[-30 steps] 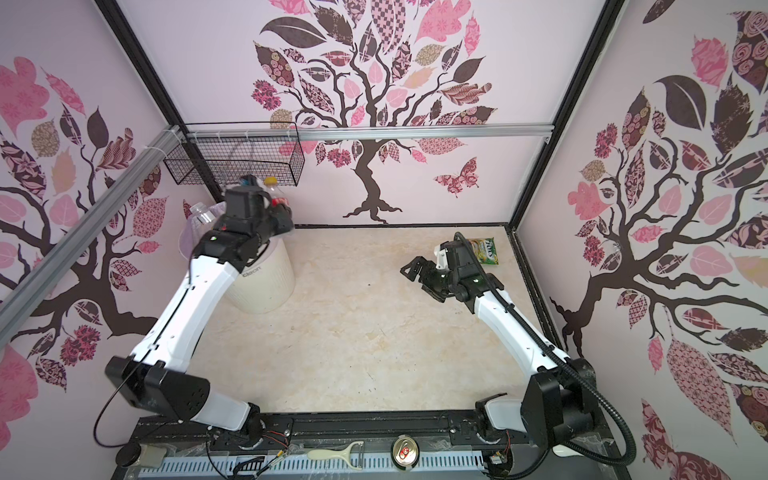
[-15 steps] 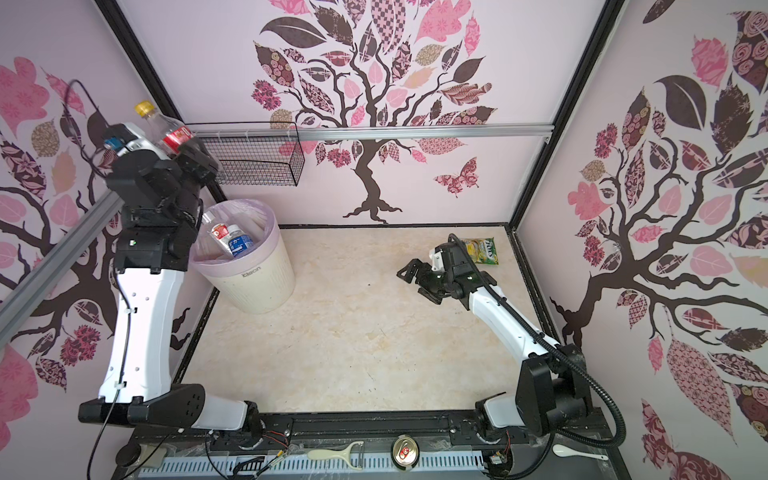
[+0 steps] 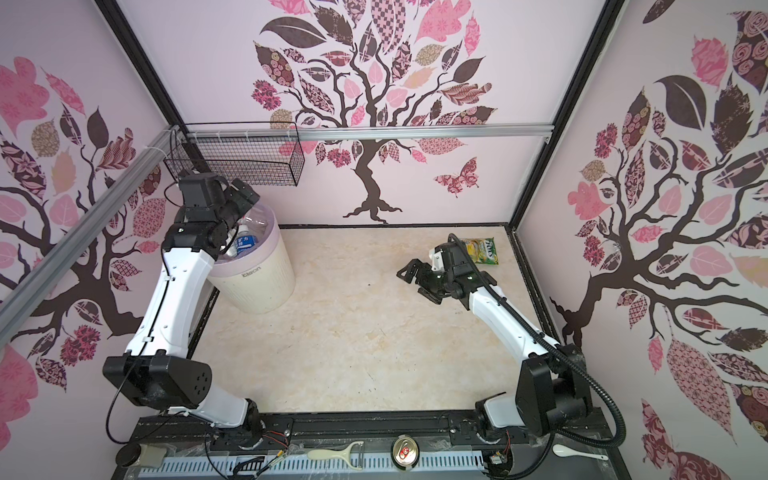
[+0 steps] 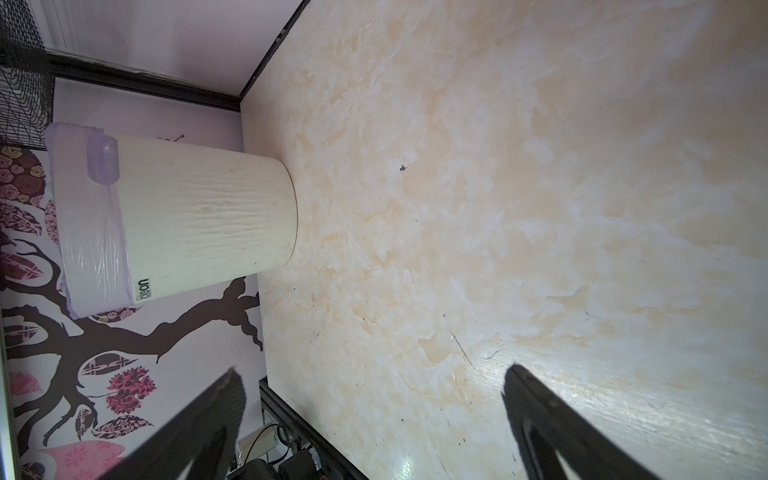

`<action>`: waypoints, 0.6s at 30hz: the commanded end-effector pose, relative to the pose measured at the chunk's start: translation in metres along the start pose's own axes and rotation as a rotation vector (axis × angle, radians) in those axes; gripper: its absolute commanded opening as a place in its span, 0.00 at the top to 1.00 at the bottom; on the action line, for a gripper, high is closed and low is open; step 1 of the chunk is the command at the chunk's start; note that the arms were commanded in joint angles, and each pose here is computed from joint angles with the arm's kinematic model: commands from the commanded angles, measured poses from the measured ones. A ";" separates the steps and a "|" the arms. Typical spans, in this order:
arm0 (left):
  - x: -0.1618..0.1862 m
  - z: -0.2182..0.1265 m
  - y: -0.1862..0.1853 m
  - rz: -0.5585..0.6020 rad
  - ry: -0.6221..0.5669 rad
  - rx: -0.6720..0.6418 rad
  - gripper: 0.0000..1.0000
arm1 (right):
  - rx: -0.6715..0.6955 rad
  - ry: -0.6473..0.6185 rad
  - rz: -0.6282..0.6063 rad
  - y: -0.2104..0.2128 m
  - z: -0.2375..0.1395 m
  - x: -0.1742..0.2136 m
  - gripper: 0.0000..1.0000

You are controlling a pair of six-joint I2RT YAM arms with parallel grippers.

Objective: Throw the plastic bottles in the bin
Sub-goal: 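Open the left gripper to drop the red-labelled bottle into the bin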

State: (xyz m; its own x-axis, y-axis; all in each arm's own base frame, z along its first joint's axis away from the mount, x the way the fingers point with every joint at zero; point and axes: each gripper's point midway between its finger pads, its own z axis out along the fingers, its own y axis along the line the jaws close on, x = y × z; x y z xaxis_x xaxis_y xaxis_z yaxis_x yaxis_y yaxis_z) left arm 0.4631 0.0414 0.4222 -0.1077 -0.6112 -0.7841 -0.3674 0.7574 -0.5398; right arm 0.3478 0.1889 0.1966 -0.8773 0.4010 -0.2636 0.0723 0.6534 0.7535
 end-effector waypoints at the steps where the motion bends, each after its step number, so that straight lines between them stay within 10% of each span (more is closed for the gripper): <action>1: -0.035 -0.031 -0.024 -0.012 -0.095 0.099 0.02 | -0.003 -0.009 -0.035 0.009 0.002 -0.010 0.00; 7: -0.005 -0.054 -0.011 0.153 -0.144 0.170 0.02 | 0.142 -0.087 -0.140 -0.014 -0.011 -0.028 0.00; 18: 0.160 -0.047 0.163 0.452 -0.038 -0.194 0.02 | 0.658 -0.541 -0.342 -0.112 -0.073 -0.075 0.00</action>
State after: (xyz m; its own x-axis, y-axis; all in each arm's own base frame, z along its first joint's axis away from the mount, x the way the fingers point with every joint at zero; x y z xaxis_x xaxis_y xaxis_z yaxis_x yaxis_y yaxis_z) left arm 0.3560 0.0373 0.3225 -0.0248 -0.2843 -0.9584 -0.3223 0.9098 -0.2615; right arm 0.3709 0.0870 0.1650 -0.7003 0.3170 -0.6396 0.1441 0.9403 0.3082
